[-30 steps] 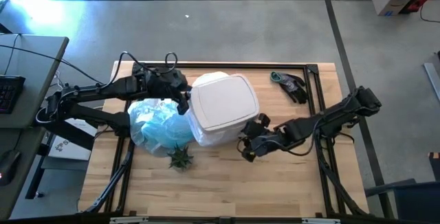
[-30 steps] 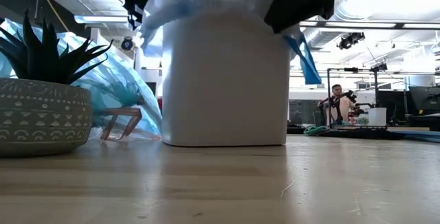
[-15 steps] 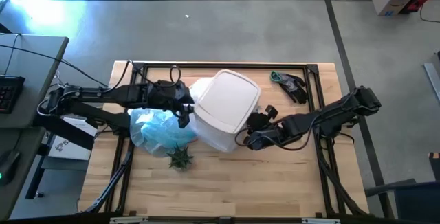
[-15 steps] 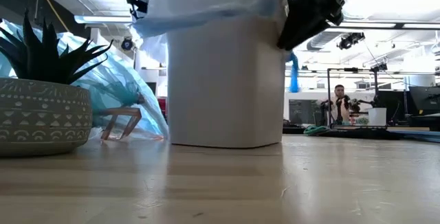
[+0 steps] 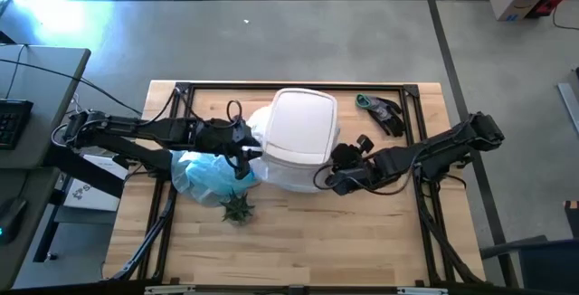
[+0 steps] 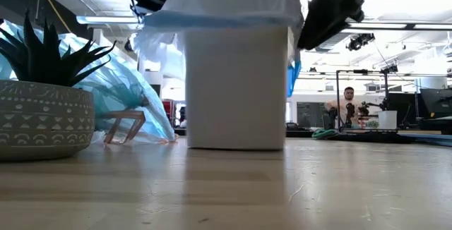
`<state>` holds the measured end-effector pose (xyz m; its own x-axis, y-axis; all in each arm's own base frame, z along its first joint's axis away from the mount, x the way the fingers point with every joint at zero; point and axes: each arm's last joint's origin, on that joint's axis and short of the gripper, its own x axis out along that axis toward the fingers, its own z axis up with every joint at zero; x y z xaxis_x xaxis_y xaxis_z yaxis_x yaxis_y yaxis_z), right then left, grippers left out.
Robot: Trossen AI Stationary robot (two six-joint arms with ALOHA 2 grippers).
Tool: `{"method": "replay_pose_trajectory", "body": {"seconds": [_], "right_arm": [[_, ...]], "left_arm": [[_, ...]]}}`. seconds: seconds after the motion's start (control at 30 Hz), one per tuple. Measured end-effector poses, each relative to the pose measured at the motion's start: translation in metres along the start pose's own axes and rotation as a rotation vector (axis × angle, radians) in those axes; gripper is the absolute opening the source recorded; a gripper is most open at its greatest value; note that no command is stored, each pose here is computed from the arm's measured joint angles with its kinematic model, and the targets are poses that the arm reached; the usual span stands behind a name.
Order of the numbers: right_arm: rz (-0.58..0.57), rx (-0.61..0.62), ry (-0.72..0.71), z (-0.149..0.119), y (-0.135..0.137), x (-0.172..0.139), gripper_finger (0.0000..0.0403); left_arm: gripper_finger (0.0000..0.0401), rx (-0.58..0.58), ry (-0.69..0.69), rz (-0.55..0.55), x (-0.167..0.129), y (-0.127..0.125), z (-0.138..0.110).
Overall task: Place trash/remove bag and relplace
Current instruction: Adjust the trash bin, then return to Home Position
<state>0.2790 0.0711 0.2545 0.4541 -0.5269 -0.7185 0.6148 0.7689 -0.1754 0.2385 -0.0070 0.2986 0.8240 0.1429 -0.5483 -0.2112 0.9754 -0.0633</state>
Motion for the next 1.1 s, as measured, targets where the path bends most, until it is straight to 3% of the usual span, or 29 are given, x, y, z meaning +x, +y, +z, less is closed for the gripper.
{"method": "replay_pose_trajectory", "body": {"seconds": [0.23,0.43,0.57,0.73,0.87,1.0,1.1], "right_arm": [[0.08,0.058,-0.073,-0.005,-0.01,-0.042,0.0128],[0.214,0.071,-0.143,-0.014,-0.021,-0.084,0.0128],[0.33,0.061,-0.138,-0.026,-0.024,-0.109,0.0128],[0.45,0.071,-0.011,-0.046,-0.025,-0.128,0.0128],[0.44,0.098,0.046,-0.061,-0.027,-0.136,0.0128],[0.381,0.078,-0.117,-0.068,-0.032,-0.144,0.0128],[0.335,0.072,-0.238,-0.069,-0.042,-0.15,0.0128]], "left_arm": [[0.0112,-0.024,-0.064,-0.044,-0.024,-0.006,0.003],[0.0112,-0.037,-0.107,-0.119,-0.05,-0.013,0.001],[0.011,-0.024,-0.01,-0.165,-0.064,-0.023,-0.013],[0.0095,-0.003,0.132,-0.224,-0.077,-0.043,-0.035],[0.0076,0.034,0.139,-0.136,-0.089,-0.051,-0.048],[0.0058,0.027,0.037,-0.001,-0.104,-0.047,-0.053],[0.005,0.016,-0.04,0.032,-0.118,-0.041,-0.053]]}}
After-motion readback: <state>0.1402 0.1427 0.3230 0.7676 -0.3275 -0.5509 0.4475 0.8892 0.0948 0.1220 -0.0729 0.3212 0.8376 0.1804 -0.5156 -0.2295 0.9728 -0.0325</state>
